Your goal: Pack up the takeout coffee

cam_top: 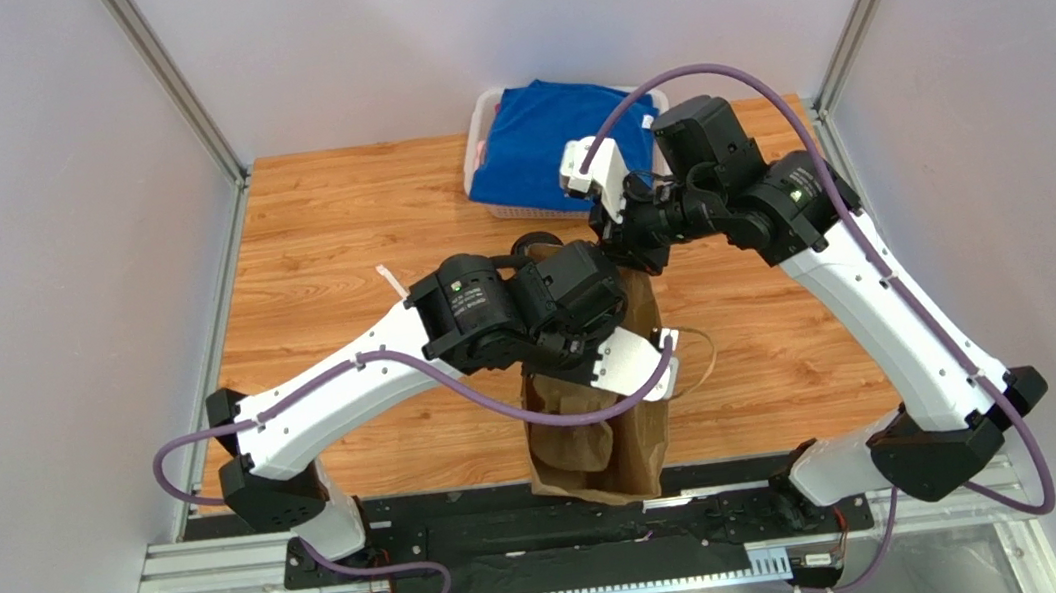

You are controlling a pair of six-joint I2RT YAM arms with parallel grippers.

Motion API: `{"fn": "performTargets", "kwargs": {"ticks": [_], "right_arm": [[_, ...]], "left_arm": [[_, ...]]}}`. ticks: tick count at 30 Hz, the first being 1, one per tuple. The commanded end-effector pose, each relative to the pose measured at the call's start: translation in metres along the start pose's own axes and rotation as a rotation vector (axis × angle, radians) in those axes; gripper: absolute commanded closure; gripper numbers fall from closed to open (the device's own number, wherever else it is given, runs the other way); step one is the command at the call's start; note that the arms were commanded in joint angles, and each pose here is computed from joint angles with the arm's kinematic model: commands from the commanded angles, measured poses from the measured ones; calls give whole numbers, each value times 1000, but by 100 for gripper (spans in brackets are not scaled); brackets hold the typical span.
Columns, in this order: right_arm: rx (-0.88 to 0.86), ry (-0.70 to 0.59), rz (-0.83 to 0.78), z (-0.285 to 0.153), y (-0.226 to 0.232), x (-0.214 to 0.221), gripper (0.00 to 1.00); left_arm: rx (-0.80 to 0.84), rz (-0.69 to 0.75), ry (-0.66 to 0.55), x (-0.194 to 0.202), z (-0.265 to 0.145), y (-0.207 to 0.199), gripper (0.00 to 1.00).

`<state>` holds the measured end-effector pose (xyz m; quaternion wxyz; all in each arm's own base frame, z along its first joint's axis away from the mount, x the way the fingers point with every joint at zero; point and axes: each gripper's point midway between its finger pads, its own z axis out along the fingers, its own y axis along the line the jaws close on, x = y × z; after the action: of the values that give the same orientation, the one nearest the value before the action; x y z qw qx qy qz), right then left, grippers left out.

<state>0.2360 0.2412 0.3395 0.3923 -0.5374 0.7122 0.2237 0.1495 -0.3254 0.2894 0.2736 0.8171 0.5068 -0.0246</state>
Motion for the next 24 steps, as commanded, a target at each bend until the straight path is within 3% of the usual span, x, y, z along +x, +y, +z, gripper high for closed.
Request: {"fn": "performTargets", "kwargs": {"ticks": [1, 24], "right_arm": [[-7, -99, -17, -10, 8, -20, 100], [-71, -98, -1, 0, 19, -10, 100]], "left_arm": [[203, -24, 128, 42, -18, -50, 95], [291, -19, 128, 60, 41, -46, 89]]}}
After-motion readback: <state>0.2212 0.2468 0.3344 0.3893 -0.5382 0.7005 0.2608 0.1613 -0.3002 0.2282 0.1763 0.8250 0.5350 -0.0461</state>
